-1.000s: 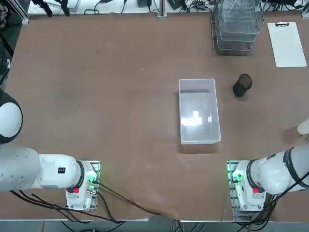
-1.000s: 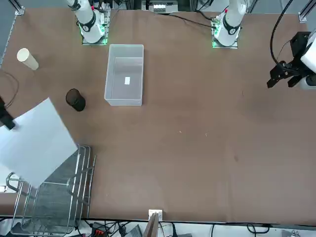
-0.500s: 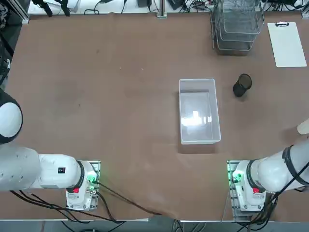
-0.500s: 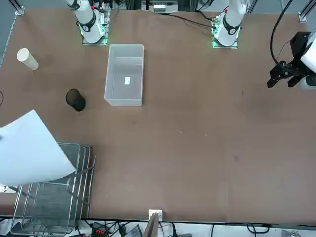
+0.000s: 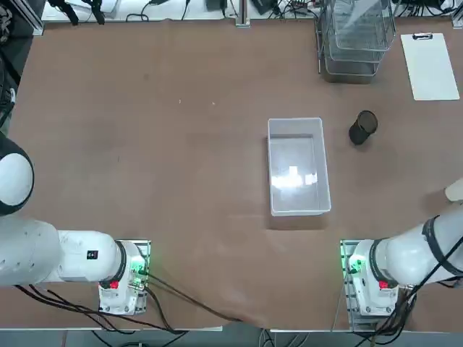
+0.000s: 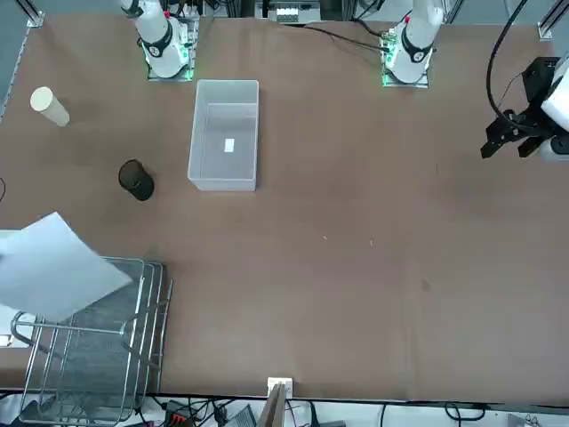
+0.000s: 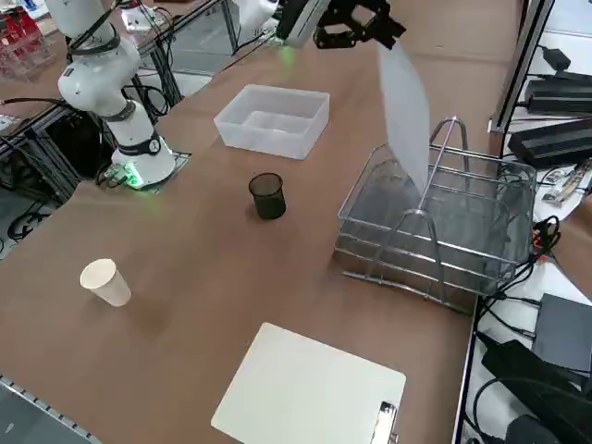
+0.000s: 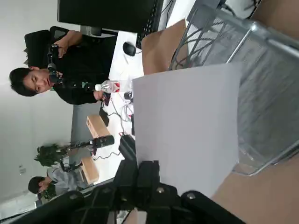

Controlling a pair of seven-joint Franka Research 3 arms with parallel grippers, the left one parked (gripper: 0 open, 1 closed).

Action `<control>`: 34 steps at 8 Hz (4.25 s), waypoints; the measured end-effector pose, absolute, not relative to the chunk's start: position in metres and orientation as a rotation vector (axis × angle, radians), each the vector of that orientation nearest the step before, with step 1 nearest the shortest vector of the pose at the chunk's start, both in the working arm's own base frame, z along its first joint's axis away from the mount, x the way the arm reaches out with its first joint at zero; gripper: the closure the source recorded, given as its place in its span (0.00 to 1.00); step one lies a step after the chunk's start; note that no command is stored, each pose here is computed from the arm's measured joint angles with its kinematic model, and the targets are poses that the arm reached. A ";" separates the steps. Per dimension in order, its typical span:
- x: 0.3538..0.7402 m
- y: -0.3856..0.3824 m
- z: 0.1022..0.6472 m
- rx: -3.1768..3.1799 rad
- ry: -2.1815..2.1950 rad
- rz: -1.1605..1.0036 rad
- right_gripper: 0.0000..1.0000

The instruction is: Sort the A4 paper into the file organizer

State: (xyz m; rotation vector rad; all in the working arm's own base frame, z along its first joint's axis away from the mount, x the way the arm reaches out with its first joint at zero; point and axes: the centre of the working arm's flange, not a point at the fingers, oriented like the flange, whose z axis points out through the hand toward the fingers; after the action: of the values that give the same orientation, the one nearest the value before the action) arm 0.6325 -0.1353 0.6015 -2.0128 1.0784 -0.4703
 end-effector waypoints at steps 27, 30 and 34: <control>0.636 -0.152 0.511 -1.996 1.190 -0.430 0.99; 0.612 -0.154 0.509 -1.990 1.199 -0.399 0.99; 0.594 -0.155 0.496 -1.995 1.218 -0.356 0.99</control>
State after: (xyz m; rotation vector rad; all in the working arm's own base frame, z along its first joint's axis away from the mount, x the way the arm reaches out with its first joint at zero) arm 0.5940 -0.1549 0.4956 -1.9947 1.2177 -0.3562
